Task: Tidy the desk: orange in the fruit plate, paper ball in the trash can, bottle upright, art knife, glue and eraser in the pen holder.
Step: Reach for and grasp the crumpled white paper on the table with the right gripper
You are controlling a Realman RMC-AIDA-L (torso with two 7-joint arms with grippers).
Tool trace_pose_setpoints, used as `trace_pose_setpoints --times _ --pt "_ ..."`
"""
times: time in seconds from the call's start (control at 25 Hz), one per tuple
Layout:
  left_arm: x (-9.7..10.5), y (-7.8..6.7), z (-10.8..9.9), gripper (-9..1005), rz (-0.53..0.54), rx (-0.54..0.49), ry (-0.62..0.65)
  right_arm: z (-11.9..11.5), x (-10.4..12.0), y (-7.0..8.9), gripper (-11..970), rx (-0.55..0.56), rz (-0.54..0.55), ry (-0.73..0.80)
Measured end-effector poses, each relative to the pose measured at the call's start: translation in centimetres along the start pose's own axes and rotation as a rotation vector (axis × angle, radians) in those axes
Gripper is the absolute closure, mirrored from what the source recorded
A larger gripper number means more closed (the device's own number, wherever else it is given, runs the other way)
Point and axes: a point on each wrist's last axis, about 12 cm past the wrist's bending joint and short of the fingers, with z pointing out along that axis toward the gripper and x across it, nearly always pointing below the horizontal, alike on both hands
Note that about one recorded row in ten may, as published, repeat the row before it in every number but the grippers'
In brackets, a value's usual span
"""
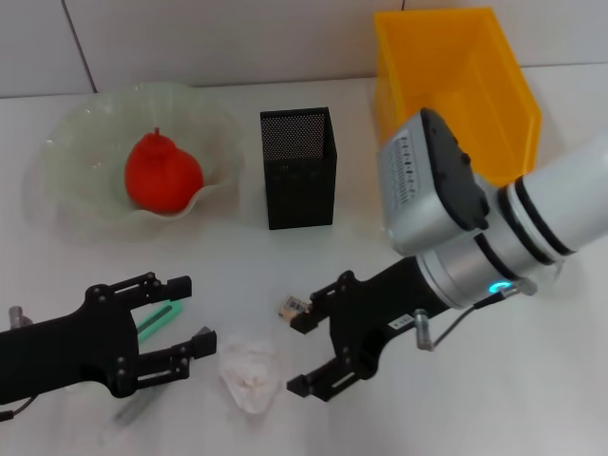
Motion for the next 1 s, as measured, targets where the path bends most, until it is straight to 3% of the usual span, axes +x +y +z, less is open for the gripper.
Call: trace_pose_setpoints --times 1.0 --pt "-0.5 0.6 0.0 242 0.029 -0.023 0.002 4.6 -1.3 -0.8 246 0.048 -0.04 0.024"
